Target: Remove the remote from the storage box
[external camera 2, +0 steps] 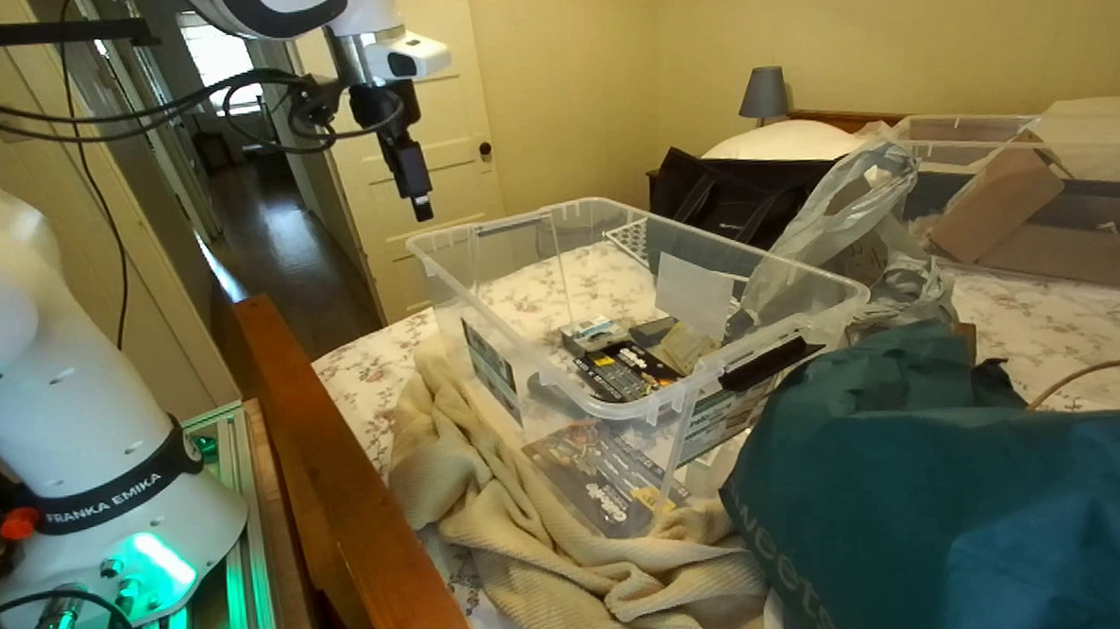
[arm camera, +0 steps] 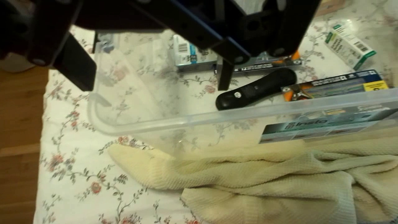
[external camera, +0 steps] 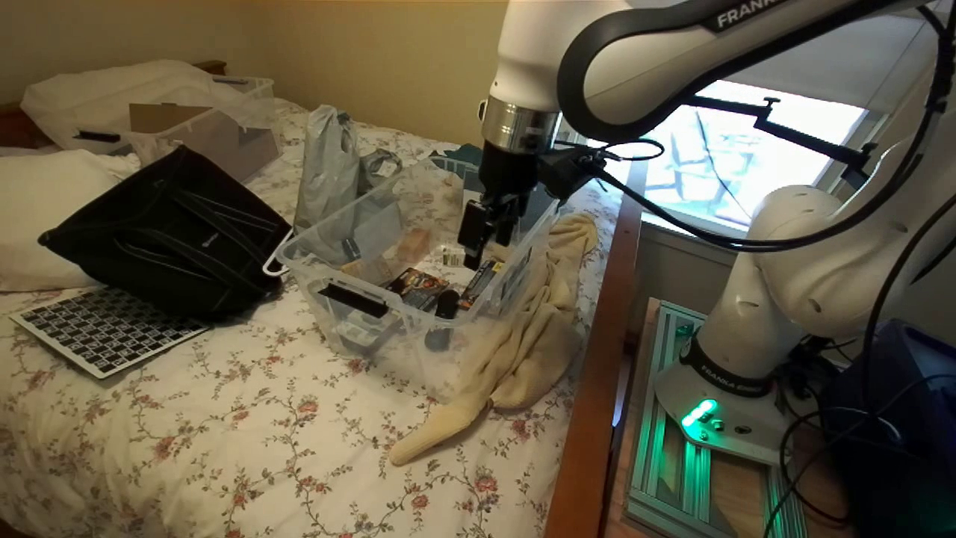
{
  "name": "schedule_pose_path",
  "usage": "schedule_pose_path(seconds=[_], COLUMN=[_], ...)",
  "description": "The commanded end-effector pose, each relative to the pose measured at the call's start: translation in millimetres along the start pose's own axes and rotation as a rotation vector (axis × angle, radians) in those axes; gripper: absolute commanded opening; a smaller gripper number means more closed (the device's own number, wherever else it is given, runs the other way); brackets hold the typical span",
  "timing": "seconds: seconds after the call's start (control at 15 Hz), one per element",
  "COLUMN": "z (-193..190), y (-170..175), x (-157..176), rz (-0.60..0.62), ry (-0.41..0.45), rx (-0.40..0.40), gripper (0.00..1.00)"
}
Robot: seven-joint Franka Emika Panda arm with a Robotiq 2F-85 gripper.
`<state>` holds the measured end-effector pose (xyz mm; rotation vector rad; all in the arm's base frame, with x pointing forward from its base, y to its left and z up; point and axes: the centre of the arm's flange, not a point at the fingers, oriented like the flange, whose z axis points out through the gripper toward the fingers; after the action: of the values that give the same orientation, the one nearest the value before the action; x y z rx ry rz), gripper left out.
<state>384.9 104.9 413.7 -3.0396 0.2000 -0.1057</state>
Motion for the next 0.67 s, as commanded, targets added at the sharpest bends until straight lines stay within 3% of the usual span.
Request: schedule_pose_path(seconds=[0.0, 0.6], z=[4.3, 66.4], y=[-1.1, 14.7], x=[51.8, 112.7], rz=[0.137, 0.360], ry=[-0.009, -0.057], rx=[-0.097, -0.142], gripper=[1.00, 1.00])
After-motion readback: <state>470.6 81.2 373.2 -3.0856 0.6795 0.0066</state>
